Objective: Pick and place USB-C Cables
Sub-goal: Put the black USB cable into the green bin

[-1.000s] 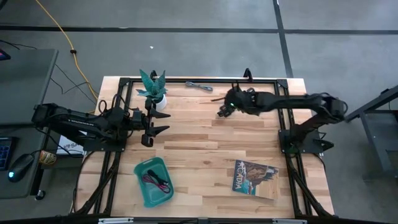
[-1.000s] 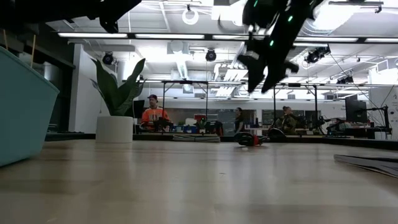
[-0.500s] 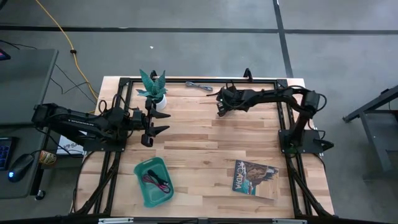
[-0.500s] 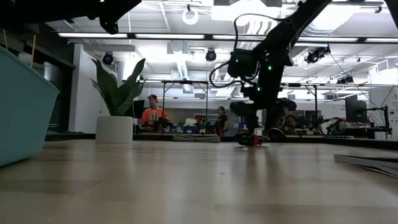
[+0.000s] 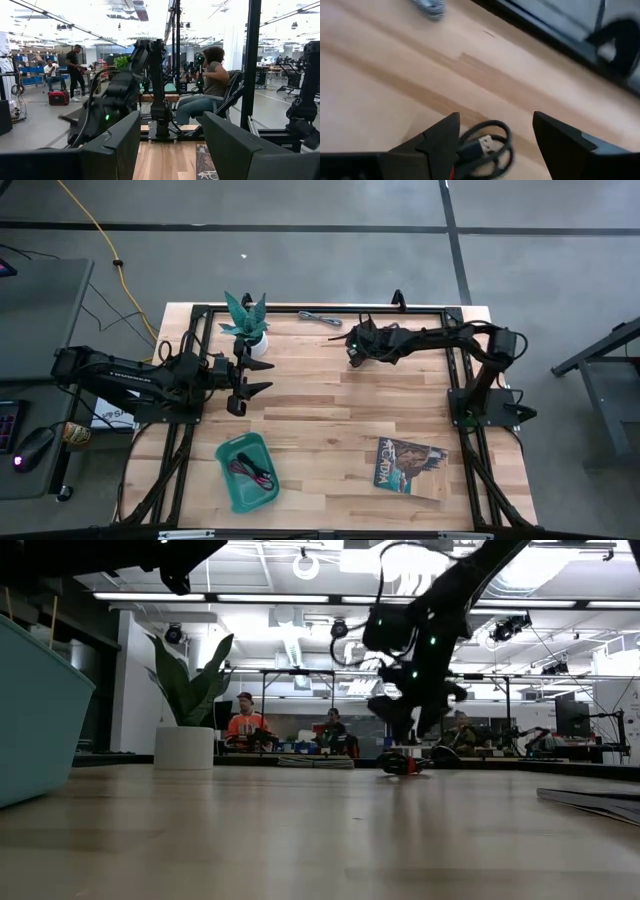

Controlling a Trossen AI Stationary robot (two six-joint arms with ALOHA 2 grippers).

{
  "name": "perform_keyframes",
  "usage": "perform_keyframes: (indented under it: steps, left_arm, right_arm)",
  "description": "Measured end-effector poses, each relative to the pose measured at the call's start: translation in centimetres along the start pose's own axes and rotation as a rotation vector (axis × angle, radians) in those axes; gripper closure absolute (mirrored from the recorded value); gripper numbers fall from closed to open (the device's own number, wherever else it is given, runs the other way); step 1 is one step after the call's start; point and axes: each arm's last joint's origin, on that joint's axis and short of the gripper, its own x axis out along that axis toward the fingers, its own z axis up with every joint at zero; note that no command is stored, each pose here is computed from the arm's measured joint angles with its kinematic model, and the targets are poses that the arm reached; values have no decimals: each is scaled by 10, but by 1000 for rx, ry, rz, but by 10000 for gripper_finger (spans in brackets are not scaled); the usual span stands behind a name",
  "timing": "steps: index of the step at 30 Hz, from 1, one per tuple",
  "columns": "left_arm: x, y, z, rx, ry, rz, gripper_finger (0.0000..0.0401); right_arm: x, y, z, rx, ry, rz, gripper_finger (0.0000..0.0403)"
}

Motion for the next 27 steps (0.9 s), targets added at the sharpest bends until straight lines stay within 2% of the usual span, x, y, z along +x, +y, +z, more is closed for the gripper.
perform_keyframes:
  steps: [3, 6, 11, 13, 17, 21, 27]
  left_arm:
    - [0, 0, 0, 0, 0, 0, 209]
    - [0, 0, 0, 0, 0, 0, 209]
    - [0, 0, 0, 0, 0, 0, 209]
    - [0, 0, 0, 0, 0, 0, 209]
    - [0, 0, 0, 0, 1, 0, 209]
    - [0, 0, -1, 0, 8, 0, 209]
    - [0, 0, -1, 1, 12, 0, 209]
  right_arm:
    - [-18, -4, 4, -168, -24, 35, 159]
    - [-35, -9, 8, -343, -38, 121, 159]
    - [-43, -14, 4, -780, -9, 214, 159]
    - [-43, -16, 1, -894, 15, 222, 159]
    - [-31, -14, -8, -1025, 105, 249, 159]
    - [-12, -7, -14, -1087, 158, 295, 159]
    - [6, 6, -13, -1191, 76, 240, 159]
